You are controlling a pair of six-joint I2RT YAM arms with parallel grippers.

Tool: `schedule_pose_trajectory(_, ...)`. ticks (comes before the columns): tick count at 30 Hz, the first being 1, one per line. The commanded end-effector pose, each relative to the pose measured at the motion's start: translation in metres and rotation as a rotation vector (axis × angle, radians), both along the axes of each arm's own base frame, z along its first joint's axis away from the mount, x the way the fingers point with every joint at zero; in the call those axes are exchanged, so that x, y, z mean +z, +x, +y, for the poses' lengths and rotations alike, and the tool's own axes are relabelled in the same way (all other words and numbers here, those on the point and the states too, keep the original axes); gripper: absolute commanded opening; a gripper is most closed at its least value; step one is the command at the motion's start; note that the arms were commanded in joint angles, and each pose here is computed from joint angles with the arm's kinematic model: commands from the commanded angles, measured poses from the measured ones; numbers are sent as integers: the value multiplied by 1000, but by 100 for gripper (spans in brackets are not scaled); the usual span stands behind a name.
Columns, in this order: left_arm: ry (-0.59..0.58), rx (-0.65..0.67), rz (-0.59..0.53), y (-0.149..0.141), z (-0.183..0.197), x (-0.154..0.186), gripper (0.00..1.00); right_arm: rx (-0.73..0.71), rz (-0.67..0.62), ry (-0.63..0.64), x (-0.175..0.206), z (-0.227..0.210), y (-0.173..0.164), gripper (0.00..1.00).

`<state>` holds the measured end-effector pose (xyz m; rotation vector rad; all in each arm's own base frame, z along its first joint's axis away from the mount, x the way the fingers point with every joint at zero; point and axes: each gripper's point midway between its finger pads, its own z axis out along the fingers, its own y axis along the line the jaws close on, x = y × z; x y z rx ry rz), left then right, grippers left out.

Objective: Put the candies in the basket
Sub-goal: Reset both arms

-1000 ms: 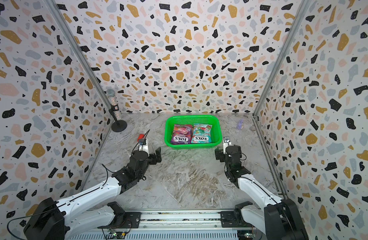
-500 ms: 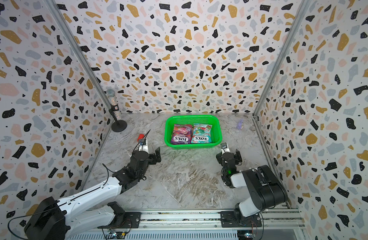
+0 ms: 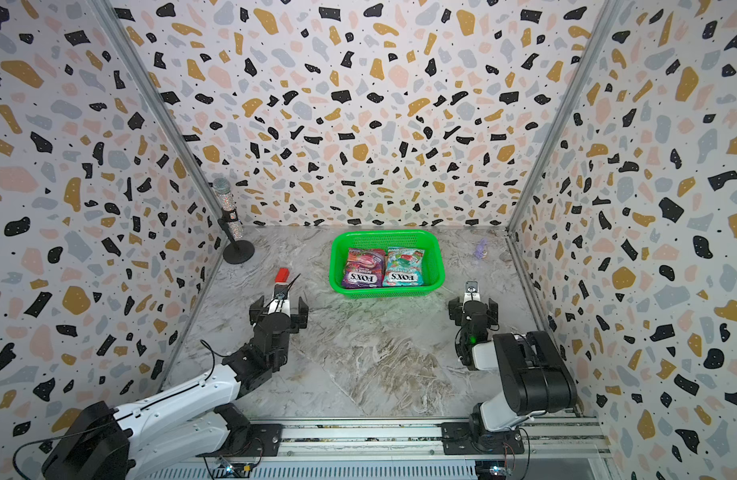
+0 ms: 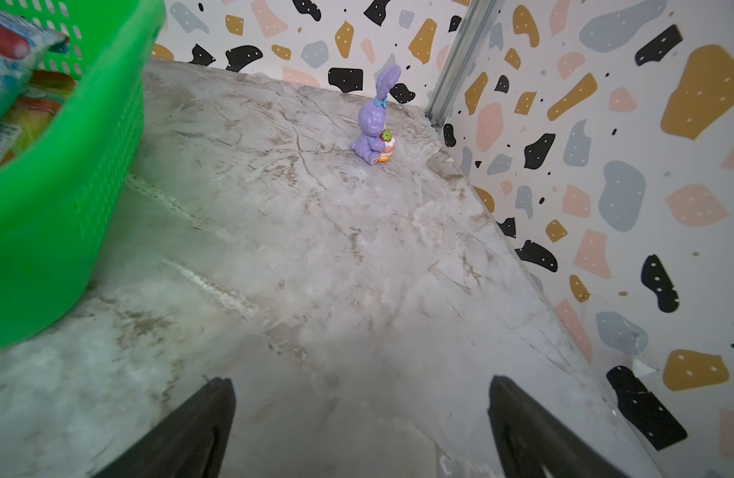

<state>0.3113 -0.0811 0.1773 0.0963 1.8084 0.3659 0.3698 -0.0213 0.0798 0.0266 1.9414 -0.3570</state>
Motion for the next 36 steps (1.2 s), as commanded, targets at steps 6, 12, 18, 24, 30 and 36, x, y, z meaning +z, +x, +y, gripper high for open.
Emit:
schedule_pose_trajectory(6,124,70,-78,10,31,-6,100,38,-52,19,12,9,7,100)
schedule_pose_trajectory(12,-68,171,-85,17,81,-37,100,31,-36,26,10,8,7,100)
schedule_pose_trajectory(18,-126,75,-6,39,79,-68,100,33,-44,26,11,8,7,100)
schedule_pose_trajectory(24,-133,96,57,54,84,-75,100,34,-41,26,11,8,7,100)
schedule_pose_trajectory(30,-135,97,58,53,84,-75,100,33,-41,25,11,8,7,100)
schedule_pose_trajectory(36,-136,97,57,53,84,-75,100,34,-42,26,11,8,7,100)
